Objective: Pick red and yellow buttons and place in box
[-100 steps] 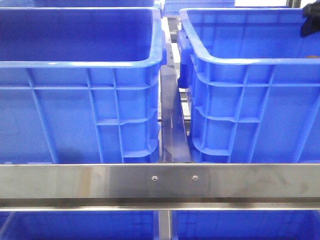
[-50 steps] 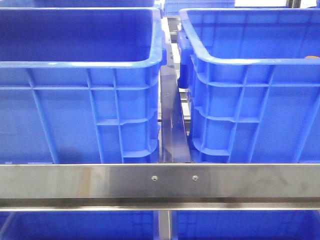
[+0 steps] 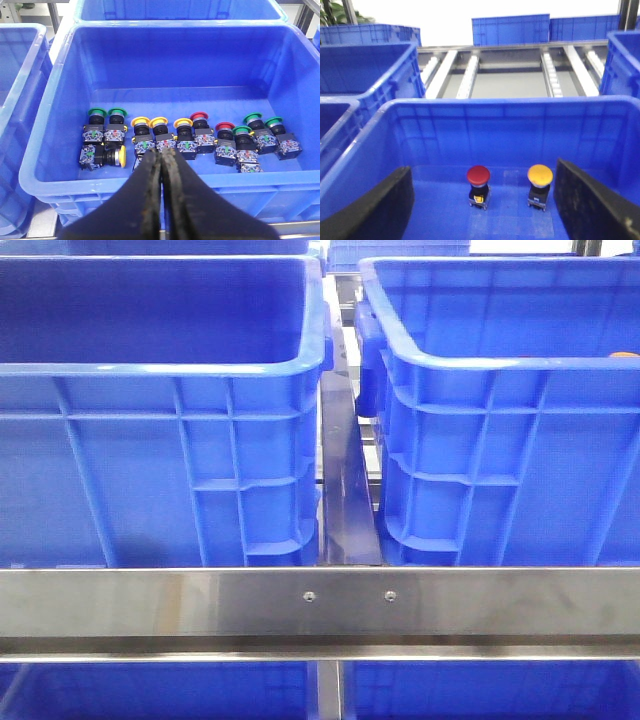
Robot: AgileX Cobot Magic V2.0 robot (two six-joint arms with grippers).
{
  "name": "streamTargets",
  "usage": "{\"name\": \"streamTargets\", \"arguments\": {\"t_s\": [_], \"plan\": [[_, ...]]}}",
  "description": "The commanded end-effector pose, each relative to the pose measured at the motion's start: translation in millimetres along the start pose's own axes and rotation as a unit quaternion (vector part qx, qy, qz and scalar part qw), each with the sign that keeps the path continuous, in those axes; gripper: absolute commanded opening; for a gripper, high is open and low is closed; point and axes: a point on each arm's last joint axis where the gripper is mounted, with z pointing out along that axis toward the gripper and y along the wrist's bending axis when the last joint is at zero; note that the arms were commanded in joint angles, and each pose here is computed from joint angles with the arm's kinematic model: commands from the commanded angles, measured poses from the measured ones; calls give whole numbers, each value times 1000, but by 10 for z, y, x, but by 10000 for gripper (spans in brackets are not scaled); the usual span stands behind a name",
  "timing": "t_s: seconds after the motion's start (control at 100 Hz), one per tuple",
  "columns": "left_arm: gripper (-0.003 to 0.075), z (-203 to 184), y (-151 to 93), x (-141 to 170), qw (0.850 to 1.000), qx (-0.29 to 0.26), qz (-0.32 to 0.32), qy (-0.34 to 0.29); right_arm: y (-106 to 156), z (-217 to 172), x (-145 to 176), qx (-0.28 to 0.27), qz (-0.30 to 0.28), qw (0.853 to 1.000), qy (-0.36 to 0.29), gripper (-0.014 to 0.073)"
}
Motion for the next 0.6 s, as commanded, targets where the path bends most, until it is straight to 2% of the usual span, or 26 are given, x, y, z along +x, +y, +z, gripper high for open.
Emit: {"name": "streamTargets", "arguments": {"t_s": [0.0, 0.1, 0.34, 0.59], "plan": [[-19, -33, -8, -129, 999, 2, -6, -44, 52, -97, -92, -17, 7, 999, -33, 548], [-19, -33, -8, -129, 999, 2, -6, -44, 62, -142, -97, -18, 6, 999, -41, 414], [-19, -33, -8, -129, 999, 2, -6, -44, 79, -143, -100, -27, 5, 999, -43, -75], [-19, -33, -8, -129, 999, 2, -6, -44, 92, -144, -103, -34, 6, 998, -45, -68]]}}
